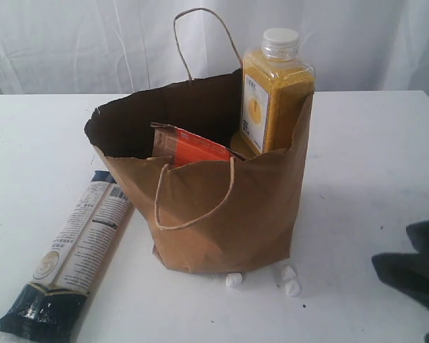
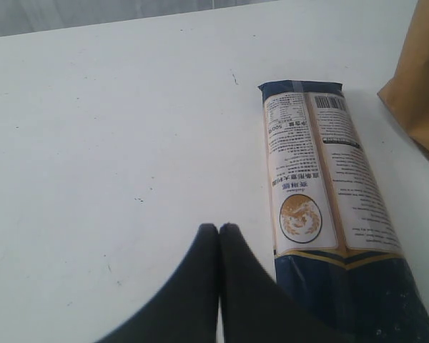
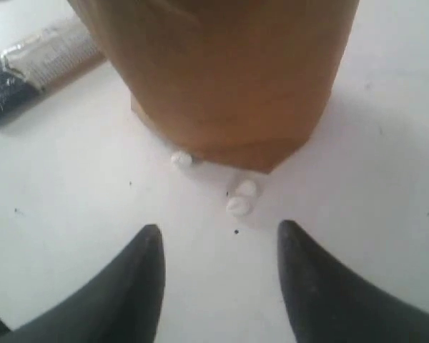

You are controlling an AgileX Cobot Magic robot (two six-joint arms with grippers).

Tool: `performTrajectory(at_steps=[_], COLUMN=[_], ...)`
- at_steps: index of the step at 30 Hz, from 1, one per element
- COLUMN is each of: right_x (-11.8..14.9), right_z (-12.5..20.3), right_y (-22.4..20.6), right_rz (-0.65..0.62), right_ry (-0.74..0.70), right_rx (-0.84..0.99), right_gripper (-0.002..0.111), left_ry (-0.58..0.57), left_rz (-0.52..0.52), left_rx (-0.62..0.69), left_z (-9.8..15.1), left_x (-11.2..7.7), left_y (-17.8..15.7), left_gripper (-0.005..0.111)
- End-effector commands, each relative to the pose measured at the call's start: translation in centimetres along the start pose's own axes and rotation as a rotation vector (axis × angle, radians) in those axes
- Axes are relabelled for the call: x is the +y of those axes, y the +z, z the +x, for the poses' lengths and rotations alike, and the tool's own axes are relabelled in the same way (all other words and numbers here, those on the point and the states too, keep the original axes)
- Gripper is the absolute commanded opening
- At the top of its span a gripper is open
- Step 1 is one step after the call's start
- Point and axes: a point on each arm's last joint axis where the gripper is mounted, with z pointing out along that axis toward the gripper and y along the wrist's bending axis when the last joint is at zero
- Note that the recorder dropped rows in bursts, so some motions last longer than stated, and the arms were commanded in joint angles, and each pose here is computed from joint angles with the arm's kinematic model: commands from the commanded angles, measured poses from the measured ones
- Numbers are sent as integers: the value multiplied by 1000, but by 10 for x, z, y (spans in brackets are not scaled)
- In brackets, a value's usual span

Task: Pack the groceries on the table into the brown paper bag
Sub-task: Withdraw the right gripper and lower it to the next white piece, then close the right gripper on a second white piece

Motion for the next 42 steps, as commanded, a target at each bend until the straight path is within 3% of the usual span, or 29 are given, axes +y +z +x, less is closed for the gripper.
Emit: performTrajectory(at_steps=[1,10,13,22,32,42], right_x=[5,15,16,14,12,-7], right_z=[18,25,22,24,39,46], right_y=[23,58,73,128,184,206], right_rz=[-58,-146,-147,-79,-15,61], right_ry=[-84,-244,-238,216,269,362], right_rx=[24,17,44,182,265,265], right_gripper=[47,47,47,47,47,46], left_ry=[-8,-8,-8,-8,-8,-8], left_rz=[1,1,1,1,1,1], left_rx=[1,1,1,1,1,1], left_z=[1,1,1,1,1,1], left_x=[0,0,0,0,0,0], left_y=[0,0,0,0,0,0], left_gripper=[0,0,0,0,0,0])
